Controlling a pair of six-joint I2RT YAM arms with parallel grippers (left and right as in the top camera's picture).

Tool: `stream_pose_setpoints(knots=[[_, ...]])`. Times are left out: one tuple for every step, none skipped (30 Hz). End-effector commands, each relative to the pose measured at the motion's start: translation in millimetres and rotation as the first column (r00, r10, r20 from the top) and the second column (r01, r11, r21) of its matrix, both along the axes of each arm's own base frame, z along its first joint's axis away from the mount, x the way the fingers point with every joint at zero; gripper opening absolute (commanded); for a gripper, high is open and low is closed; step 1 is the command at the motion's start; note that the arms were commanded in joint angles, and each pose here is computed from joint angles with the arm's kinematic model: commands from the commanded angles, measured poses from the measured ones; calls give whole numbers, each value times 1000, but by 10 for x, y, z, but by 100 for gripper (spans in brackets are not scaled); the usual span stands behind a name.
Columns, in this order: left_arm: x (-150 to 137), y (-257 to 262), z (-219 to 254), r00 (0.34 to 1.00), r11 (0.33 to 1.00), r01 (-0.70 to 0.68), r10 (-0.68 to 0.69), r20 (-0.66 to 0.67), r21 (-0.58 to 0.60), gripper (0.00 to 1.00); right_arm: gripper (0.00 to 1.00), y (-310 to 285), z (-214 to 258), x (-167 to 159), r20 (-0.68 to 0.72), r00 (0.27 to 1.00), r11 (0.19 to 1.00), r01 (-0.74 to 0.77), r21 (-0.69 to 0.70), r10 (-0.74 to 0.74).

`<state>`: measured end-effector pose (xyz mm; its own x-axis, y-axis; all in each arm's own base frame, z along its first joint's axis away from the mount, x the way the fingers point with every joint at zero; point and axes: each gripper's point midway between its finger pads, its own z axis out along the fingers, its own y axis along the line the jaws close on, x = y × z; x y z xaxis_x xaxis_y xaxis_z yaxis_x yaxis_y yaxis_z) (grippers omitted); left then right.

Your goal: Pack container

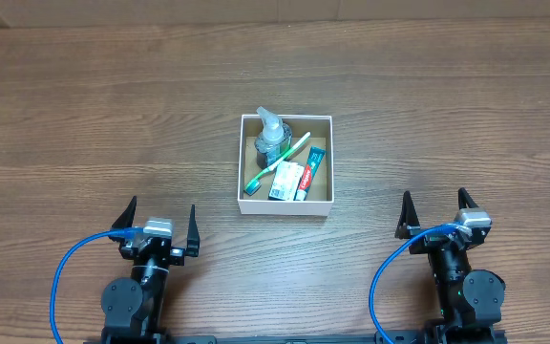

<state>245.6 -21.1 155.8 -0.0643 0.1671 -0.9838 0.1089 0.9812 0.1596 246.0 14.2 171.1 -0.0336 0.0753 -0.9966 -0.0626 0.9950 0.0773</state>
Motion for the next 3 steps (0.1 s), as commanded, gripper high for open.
stream_pose_setpoints(knots=[[-5, -24, 5, 1000, 1000, 11, -11, 5, -8, 100, 100, 24, -12, -1, 6, 1000, 1000, -13, -3, 13], [-5, -24, 5, 1000, 1000, 11, -11, 5, -8, 100, 100, 24, -12, -1, 6, 1000, 1000, -13, -3, 13], [-5, -24, 5, 1000, 1000, 11, -11, 5, -8, 100, 100, 24, -12, -1, 6, 1000, 1000, -13, -3, 13]])
